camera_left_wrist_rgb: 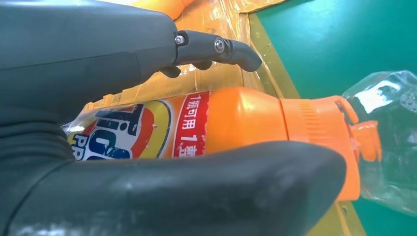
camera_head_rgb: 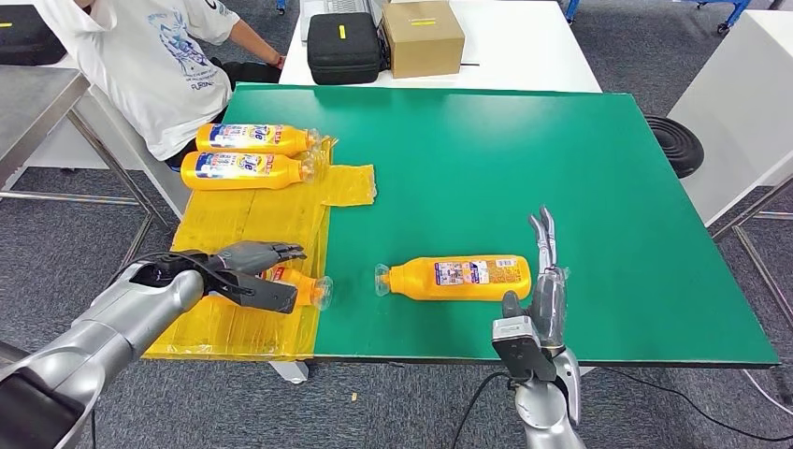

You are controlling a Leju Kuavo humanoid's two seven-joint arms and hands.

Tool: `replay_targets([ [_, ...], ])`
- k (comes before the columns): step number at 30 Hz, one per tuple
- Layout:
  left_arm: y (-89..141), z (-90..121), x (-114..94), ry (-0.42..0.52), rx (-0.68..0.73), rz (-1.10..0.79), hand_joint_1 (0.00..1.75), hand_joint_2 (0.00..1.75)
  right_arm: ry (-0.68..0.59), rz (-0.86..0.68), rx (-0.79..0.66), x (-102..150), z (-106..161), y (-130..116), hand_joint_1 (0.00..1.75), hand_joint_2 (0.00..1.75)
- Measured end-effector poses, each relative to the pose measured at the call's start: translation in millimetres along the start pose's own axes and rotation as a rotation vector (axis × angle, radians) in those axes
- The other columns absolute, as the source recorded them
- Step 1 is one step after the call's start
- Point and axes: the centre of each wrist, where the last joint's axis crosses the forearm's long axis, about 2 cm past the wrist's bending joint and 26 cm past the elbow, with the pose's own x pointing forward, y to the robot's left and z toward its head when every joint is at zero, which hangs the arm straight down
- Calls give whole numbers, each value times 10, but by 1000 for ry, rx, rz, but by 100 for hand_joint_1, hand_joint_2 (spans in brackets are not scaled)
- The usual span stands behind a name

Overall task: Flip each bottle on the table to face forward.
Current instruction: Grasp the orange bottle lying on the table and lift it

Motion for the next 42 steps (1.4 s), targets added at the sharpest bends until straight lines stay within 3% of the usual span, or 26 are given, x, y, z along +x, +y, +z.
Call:
replay_targets([
  [7, 2, 65, -48, -21, 22, 31, 0, 0, 5, 2, -1, -4, 4, -6, 0, 0],
  [11, 19, 123, -28, -81, 214, 51, 0, 0, 6, 7, 3, -5, 16, -10, 0, 0],
  [15, -23, 96, 190, -177, 564, 10, 0, 175, -1, 40, 40, 12, -9, -23, 0, 0],
  [16, -46, 76, 275, -223, 647, 37, 0, 175, -1, 55, 53, 16, -23, -25, 0, 0],
  [20, -220, 25, 575, -373, 914, 235, 0, 175, 16, 127, 113, -3, -103, -32, 0, 175],
  [27, -546, 86, 721, -429, 1166, 531, 0, 175, 154, 315, 413, -392, -229, -96, 0, 175],
  [33, -691, 127, 788, -404, 1240, 604, 0, 175, 274, 442, 623, -863, -333, -218, 0, 175],
  [42, -753, 146, 874, -352, 1288, 627, 0, 175, 378, 535, 853, -1231, -600, -335, 0, 175],
])
